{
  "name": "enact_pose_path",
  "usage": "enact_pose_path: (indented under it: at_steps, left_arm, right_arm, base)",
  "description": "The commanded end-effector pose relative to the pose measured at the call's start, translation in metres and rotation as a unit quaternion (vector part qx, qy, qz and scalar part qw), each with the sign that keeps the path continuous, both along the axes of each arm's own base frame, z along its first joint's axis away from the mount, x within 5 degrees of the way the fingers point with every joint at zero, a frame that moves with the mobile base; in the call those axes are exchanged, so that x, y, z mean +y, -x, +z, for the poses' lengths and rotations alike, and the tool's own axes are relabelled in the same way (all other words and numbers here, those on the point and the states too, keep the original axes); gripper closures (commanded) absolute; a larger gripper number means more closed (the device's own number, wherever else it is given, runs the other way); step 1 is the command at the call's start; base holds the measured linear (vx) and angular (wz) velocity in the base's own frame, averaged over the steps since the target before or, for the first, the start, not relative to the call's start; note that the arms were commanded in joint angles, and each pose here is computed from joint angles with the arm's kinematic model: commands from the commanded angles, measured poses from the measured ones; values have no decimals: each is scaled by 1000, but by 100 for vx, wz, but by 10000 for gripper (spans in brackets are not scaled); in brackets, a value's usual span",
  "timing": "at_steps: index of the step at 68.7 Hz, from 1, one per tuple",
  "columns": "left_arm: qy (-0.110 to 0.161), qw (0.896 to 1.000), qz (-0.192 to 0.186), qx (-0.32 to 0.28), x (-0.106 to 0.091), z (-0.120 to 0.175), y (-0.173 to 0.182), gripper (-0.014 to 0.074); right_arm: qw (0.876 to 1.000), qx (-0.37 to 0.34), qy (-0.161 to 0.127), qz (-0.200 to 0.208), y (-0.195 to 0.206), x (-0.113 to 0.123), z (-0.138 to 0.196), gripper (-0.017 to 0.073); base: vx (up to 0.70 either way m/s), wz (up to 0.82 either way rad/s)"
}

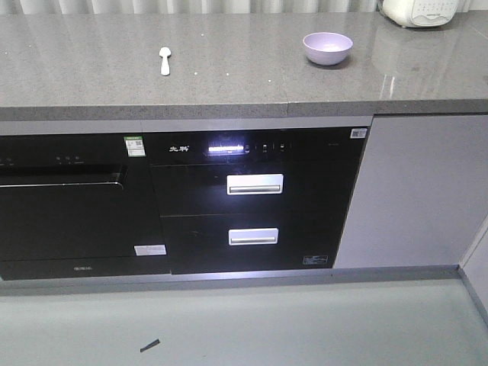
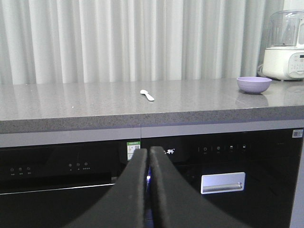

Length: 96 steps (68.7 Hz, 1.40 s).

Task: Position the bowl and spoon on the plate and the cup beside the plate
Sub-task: 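Drive the base toward the counter with the spoon and bowl, then lower both grippers above the pale green spoon and lavender bowl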

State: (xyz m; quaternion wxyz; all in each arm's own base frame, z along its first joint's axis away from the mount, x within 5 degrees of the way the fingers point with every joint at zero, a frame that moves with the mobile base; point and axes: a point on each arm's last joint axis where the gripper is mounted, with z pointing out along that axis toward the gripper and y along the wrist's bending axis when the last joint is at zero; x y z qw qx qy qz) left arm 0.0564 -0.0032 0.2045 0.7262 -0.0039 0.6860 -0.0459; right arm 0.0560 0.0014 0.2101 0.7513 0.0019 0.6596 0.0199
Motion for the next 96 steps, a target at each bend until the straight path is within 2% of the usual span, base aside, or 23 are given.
enact_pose_path:
  at_steps: [1,96]
  left_arm:
    - [8,998,-5,-55,0,14,3,600]
    - [8,998,-5,-55,0,14,3,600]
  right_arm:
    - [999,-35,4,-3,1,0,3,570]
    - [999,-35,4,-3,1,0,3,570]
  base:
    - [22,1]
    - [22,1]
